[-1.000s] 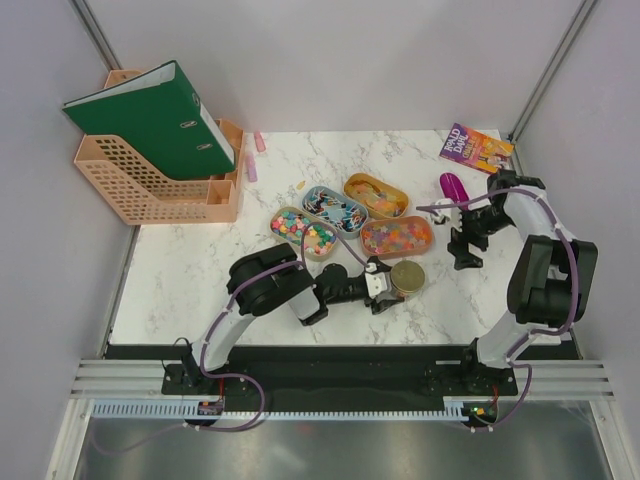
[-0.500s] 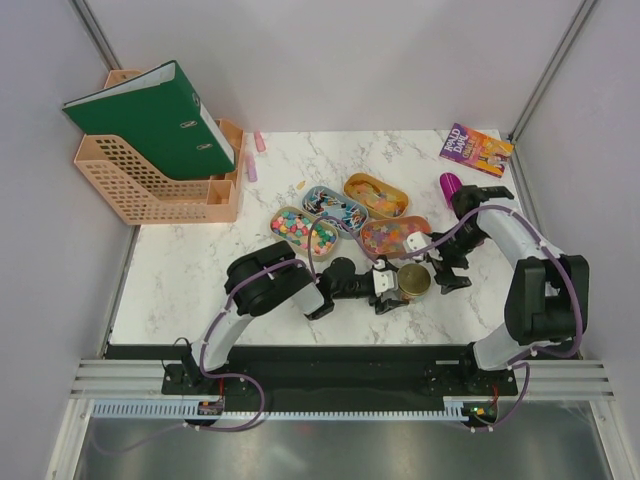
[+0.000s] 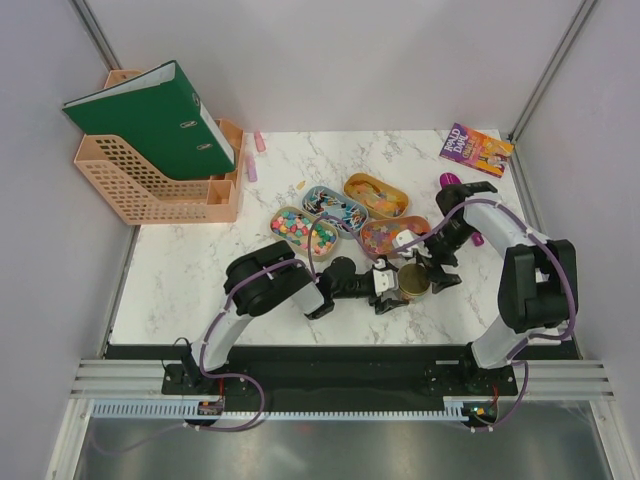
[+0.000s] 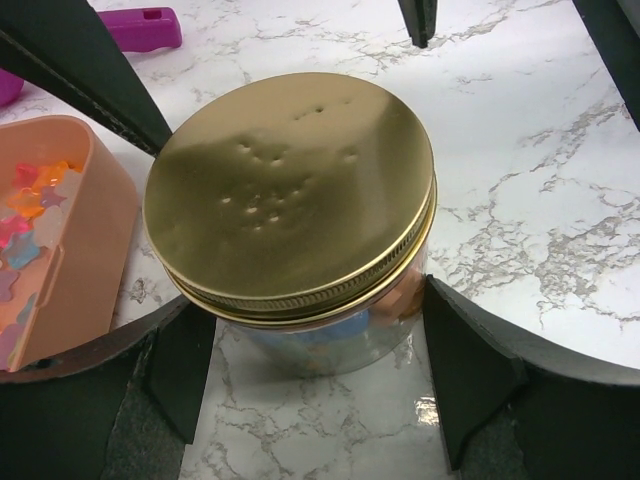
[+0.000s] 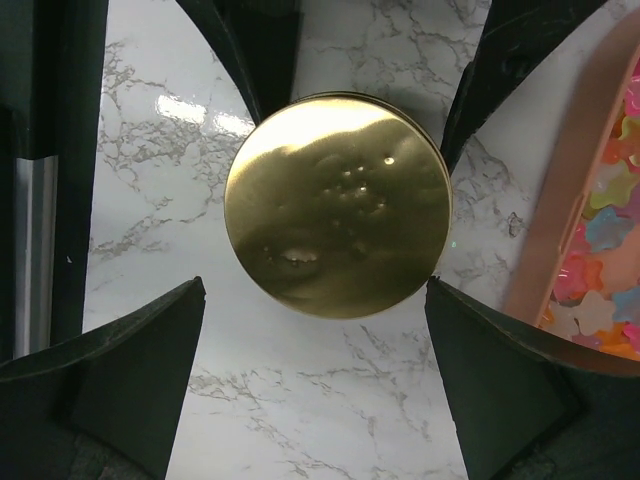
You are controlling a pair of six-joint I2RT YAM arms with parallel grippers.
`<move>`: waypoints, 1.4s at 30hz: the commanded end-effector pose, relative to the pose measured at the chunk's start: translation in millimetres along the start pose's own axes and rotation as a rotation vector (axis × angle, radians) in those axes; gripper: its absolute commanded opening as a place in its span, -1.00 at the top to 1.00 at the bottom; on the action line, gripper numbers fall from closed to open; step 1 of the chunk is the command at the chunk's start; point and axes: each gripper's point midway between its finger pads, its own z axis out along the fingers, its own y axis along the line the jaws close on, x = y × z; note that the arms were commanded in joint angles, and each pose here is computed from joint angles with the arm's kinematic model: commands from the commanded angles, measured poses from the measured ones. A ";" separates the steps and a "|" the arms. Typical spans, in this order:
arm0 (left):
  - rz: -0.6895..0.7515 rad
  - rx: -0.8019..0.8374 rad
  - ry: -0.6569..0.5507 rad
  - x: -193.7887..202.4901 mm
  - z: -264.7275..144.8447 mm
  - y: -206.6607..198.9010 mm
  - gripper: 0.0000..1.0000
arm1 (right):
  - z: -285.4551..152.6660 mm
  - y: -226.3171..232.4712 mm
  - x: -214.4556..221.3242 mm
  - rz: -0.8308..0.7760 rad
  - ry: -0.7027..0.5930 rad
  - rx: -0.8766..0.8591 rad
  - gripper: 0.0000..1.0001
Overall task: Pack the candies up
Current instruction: Screw the bottle lid onto the packing bottle.
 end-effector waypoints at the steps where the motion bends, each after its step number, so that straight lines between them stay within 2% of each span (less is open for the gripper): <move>1: -0.193 0.128 0.380 109.5 -48.4 -59.0 0.09 | -2.4 15.2 -12.6 0.019 -0.039 -0.042 -0.96; 19: -0.216 0.121 0.384 112.0 -52.3 -46.8 0.10 | 13.7 101.5 4.9 0.096 0.060 -0.112 -0.96; 23: -0.209 0.128 0.389 113.2 -54.1 -48.8 0.10 | -7.0 86.8 14.1 0.143 0.117 -0.026 -0.96; 27: -0.197 0.142 0.394 115.5 -57.2 -52.0 0.10 | -32.7 52.0 19.7 0.129 0.106 0.096 -0.96; 34: -0.191 0.149 0.407 119.2 -60.7 -53.9 0.11 | -37.1 7.1 1.6 0.099 0.033 0.104 -0.96; 38: -0.208 0.161 0.426 122.0 -60.2 -56.2 0.40 | -26.9 -3.7 -14.9 0.048 0.017 0.089 -0.96; 41: -0.219 0.175 0.430 122.4 -59.9 -57.4 0.71 | -19.3 -3.2 -21.4 0.039 0.010 0.059 -0.96; 42: -0.221 0.177 0.427 121.8 -59.6 -57.1 0.95 | -17.9 -2.4 -22.4 0.035 0.009 0.054 -0.96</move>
